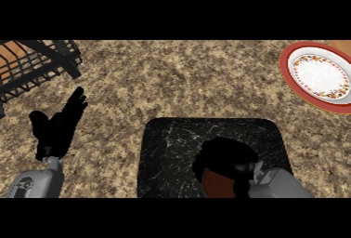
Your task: Pick the cupcake from the tray and place it in the plate
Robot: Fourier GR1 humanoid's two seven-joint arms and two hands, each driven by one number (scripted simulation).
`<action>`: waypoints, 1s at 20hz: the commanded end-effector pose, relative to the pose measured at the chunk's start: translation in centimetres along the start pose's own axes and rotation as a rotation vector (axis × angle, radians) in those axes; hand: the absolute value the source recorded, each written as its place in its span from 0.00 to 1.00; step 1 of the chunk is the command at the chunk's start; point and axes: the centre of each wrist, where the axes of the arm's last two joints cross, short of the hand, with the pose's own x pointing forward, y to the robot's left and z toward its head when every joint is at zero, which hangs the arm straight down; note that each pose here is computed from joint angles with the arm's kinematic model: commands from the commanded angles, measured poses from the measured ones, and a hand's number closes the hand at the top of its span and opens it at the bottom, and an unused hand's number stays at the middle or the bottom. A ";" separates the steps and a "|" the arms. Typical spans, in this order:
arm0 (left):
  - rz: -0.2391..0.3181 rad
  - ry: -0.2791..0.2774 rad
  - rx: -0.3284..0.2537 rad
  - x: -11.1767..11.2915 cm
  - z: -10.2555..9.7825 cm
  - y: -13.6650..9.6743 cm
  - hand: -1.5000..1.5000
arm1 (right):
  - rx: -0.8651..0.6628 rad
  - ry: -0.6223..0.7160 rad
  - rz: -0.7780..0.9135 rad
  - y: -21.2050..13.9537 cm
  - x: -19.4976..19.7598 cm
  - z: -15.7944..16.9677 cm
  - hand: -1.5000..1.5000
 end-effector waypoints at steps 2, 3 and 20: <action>-0.003 -0.002 0.017 0.3 -0.1 -0.1 0.50 | -0.142 0.093 -0.009 -0.3 -2.7 4.5 1.00; 0.007 0.004 0.000 0.7 0.4 -0.4 0.50 | -0.192 0.142 -0.024 0.0 -4.6 5.7 1.00; 0.001 0.013 0.005 -0.4 0.1 -1.0 0.50 | -1.072 0.489 0.022 -6.8 -8.5 18.5 1.00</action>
